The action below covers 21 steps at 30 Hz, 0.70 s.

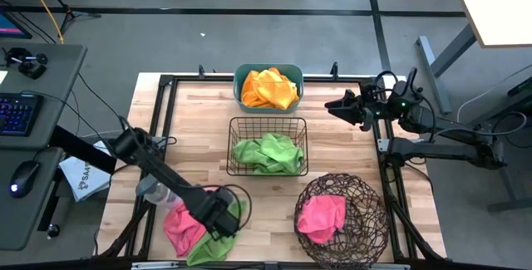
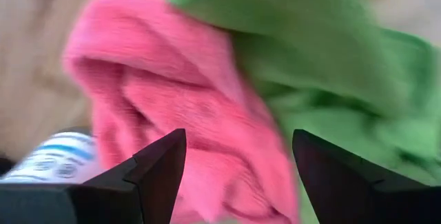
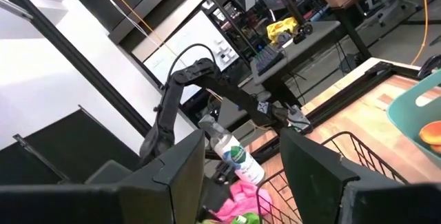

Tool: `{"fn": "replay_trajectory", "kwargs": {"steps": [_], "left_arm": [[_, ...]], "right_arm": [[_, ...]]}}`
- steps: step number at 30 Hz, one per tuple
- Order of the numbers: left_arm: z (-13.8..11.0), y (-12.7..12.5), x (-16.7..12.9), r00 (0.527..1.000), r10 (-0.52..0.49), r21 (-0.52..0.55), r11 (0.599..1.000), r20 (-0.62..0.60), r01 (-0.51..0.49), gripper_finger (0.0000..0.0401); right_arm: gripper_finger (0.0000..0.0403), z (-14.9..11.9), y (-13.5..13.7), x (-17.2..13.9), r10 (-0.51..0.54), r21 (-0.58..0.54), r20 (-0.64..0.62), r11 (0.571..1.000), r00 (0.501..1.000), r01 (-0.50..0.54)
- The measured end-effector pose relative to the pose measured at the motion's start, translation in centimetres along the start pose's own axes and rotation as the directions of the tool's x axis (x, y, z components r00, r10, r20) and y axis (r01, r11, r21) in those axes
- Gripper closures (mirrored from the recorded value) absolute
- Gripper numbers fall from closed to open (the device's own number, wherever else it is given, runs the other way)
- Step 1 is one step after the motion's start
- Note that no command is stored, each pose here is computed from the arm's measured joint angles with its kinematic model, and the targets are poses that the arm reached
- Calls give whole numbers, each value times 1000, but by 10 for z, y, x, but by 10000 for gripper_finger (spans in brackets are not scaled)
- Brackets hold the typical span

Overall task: Sort microfiber towel by color & place in baskets
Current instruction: Put the pink microfiber cloth into the black wicker basket

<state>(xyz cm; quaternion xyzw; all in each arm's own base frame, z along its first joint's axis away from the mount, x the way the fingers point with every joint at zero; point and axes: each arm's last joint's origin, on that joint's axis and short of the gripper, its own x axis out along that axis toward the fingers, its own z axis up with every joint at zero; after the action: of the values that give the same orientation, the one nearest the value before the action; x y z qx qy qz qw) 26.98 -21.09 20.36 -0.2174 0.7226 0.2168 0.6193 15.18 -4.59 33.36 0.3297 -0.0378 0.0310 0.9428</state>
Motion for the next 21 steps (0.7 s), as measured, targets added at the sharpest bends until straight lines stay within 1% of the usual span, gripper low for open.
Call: {"fn": "replay_trajectory", "kwargs": {"steps": [3, 7, 12, 15, 16, 18, 19, 21], "left_arm": [[7, 1, 7, 999, 39, -27, 999, -13, -39, 149], [7, -4, 15, 999, 48, -21, 999, -6, -49, 149], [8, -6, 16, 999, 35, -24, 999, 1, -35, 149], [7, -6, 17, 998, 46, -18, 999, 32, -46, 163], [7, -5, 20, 998, 58, -14, 998, 32, -57, 177], [6, -3, 27, 997, 76, -10, 997, 8, -76, 223], [6, -3, 30, 997, 75, -9, 997, -2, -75, 256], [6, -3, 29, 999, 52, 0, 999, 2, -52, 335]], "right_arm": [[219, 0, 0, 0, -4, 10, -4, 1000, 1000, 4], [219, -1, -1, 0, -13, 13, -14, 1000, 1000, 13], [219, -2, -2, 0, -16, 6, -18, 1000, 1000, 16], [219, -2, -2, 0, -16, -2, -18, 1000, 1000, 16], [219, -2, -2, 0, -16, -2, -18, 1000, 1000, 16], [219, -2, -2, 0, -17, -2, -18, 1000, 1000, 17], [219, -2, -2, 0, -16, -2, -18, 1000, 1000, 16], [219, -2, -2, 0, -17, -4, -18, 1000, 1000, 17]]}}
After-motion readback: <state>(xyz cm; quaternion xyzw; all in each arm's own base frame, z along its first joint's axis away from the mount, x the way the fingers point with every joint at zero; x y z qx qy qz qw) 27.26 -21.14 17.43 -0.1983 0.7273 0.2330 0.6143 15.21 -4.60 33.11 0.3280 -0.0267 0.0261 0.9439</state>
